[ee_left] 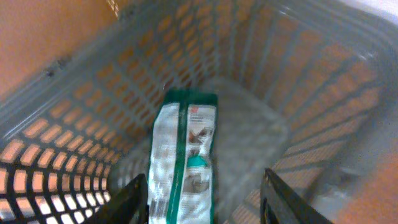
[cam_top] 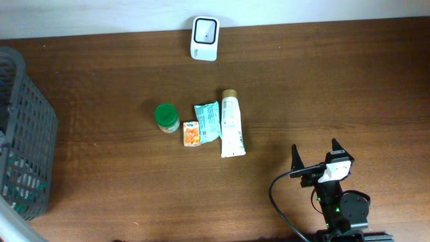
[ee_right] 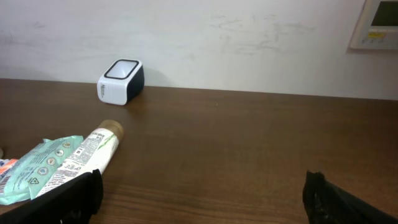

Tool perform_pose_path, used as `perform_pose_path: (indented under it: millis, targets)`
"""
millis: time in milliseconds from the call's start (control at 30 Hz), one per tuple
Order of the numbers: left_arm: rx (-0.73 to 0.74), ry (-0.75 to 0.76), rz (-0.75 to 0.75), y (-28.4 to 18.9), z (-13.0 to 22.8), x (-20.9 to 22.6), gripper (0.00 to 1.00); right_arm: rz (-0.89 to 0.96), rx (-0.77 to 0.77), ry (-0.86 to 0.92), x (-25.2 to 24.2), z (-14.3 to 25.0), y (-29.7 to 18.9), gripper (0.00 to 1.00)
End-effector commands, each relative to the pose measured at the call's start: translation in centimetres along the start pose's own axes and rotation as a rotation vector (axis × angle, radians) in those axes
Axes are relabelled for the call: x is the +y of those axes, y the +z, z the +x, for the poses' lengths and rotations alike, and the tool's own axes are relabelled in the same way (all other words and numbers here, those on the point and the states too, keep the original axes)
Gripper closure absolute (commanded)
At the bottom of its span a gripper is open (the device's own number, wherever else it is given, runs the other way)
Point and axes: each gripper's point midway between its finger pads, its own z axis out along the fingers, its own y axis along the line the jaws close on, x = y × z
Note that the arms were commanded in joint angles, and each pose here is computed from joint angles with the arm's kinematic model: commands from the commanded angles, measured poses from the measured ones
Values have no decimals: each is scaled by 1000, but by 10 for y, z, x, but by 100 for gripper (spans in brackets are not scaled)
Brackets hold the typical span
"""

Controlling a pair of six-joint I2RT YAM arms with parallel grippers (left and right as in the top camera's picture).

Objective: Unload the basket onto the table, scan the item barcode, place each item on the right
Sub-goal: 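Reach the left gripper into the basket and grasp the 3M gloves pack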

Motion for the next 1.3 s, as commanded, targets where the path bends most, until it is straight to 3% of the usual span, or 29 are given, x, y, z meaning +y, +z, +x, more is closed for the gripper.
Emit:
perform_pose_path:
  millis: [0, 167, 567, 767, 1267]
  targets:
    - [120, -47, -44, 34, 22, 15, 42, -4, 4, 0, 1, 2, 0, 2]
    - [259, -51, -58, 78, 51, 21, 30, -4, 4, 0, 1, 2, 0, 2]
    - [562, 50, -34, 160, 129, 18, 28, -4, 4, 0, 1, 2, 0, 2]
    - [685, 89, -35, 184, 171, 16, 32, -4, 4, 0, 1, 2, 0, 1]
    - [800, 114, -24, 234, 222, 8, 37, -4, 4, 0, 1, 2, 0, 2]
